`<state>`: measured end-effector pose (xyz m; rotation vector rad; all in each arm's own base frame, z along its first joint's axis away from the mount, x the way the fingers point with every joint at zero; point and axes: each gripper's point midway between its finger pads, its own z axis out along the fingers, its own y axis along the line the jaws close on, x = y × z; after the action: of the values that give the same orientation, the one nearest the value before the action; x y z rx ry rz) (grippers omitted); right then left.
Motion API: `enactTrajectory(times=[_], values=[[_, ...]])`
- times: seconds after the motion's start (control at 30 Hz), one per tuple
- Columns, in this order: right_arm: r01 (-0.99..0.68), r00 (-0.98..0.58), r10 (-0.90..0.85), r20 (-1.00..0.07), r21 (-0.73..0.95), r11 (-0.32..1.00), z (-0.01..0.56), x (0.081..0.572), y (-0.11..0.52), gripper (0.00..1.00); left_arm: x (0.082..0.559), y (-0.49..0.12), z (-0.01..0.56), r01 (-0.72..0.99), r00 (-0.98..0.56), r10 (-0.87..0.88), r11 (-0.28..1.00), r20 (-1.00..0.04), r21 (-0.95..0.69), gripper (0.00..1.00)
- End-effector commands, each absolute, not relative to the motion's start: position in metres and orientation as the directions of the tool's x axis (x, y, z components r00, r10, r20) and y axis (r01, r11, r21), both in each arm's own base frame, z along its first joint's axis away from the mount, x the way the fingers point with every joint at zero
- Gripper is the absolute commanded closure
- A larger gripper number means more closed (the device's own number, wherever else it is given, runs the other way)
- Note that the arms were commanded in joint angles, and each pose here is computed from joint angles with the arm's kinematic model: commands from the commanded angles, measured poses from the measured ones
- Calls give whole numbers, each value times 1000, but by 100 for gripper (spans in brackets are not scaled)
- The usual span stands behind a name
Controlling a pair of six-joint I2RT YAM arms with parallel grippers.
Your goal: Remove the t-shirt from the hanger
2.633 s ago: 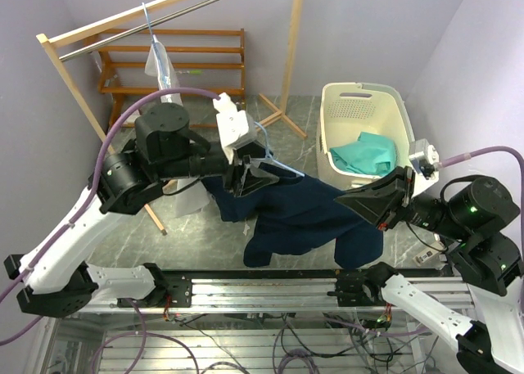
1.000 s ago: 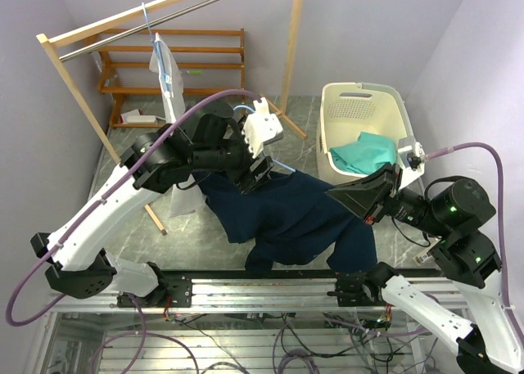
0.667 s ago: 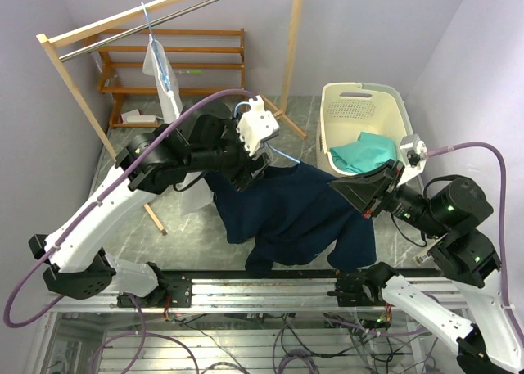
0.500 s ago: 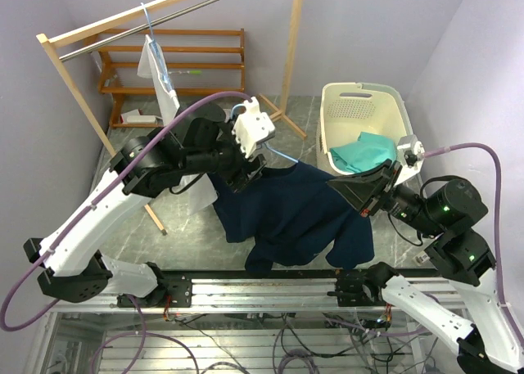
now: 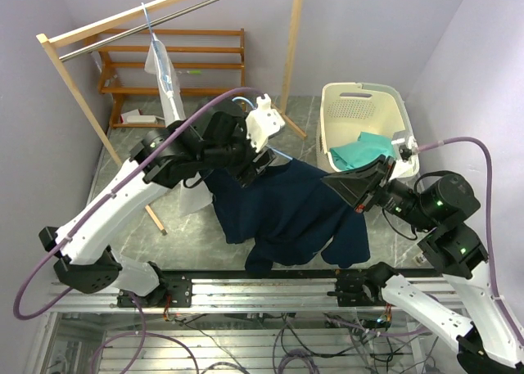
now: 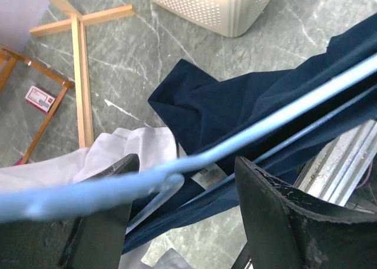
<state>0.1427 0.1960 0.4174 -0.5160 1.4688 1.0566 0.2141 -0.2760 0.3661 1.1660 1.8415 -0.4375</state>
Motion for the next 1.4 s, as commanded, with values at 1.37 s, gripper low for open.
enactTrajectory(times=[1.37], values=[[-878,-133,397,-908,294,377,461,77,165,100,101,-278,513,980,171,32,96,-985,173,31]])
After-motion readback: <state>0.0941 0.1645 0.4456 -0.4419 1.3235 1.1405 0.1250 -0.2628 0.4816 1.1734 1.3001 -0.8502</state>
